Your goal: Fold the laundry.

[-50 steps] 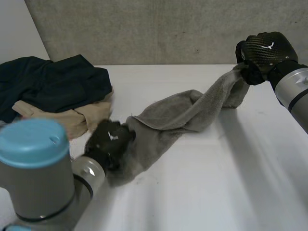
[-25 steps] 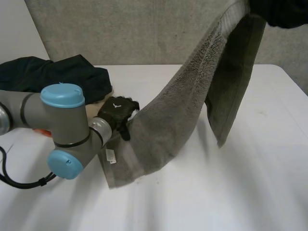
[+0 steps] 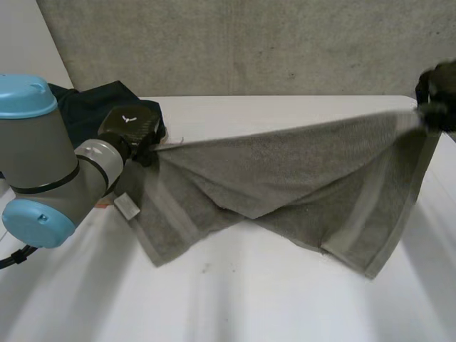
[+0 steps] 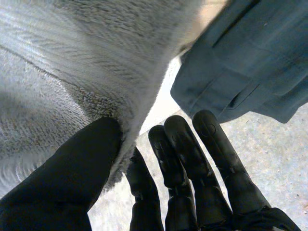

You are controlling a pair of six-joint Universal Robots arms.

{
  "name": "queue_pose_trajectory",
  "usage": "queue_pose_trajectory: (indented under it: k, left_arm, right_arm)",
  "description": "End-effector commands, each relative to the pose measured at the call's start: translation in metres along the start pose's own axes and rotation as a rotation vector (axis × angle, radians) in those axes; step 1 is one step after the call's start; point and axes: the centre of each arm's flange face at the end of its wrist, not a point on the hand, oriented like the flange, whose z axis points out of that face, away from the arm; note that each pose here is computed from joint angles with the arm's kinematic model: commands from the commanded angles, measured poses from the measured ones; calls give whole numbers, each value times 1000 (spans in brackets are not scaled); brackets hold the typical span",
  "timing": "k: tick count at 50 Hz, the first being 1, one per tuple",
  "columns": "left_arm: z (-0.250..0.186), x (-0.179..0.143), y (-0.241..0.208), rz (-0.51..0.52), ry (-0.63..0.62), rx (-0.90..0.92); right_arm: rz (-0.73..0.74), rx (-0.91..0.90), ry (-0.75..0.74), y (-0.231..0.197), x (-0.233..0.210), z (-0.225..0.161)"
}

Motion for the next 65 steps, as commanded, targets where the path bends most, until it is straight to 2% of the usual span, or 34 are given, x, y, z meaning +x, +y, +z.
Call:
queue_pose_trajectory:
  k: [1,6,8,10,11,13,16,18,21,27,32,37,41,45,49,55,65]
  left_arm:
    - [31,6,30,250,14,-67]
    - [72,1,23,381,-44,16]
    - [85,-2,10,392,-78,95]
    - [101,-9,-21,406,-153,252]
    - [104,-13,-33,409,-180,311]
    - [108,-22,-71,414,-265,490]
    - [105,-31,-103,406,-349,641]
    - [95,-34,-129,402,-395,755]
    - [81,-35,-150,367,-400,818]
    - [63,-30,-136,256,-306,737]
    - [54,-18,-95,247,-243,586]
    - [41,7,-31,240,-141,368]
    - [27,33,18,239,-49,208]
    - [20,39,52,229,-14,107]
    - [24,39,75,224,-2,50]
    - [34,25,94,224,-30,0]
    - [39,9,103,219,-68,-15]
  right_arm:
    - [-175,-197,49,34,-15,39]
    - [-230,-177,67,33,-32,70]
    - [-243,-95,127,19,-31,88]
    - [-241,-10,206,4,-22,100]
    - [-235,98,311,-13,-9,109]
    - [-224,237,436,-37,8,114]
    - [-219,485,637,-80,31,110]
    - [-216,577,692,-98,37,102]
    - [-214,625,676,-109,32,97]
    - [-226,547,560,-92,11,94]
    - [-228,418,454,-64,-3,85]
    - [-208,164,283,-3,-29,79]
    - [-171,-31,190,52,-32,68]
    - [-146,-113,100,86,-37,57]
    - [-127,-143,46,101,-42,51]
    - [-109,-162,65,107,-33,50]
    - [-108,-161,81,108,-26,51]
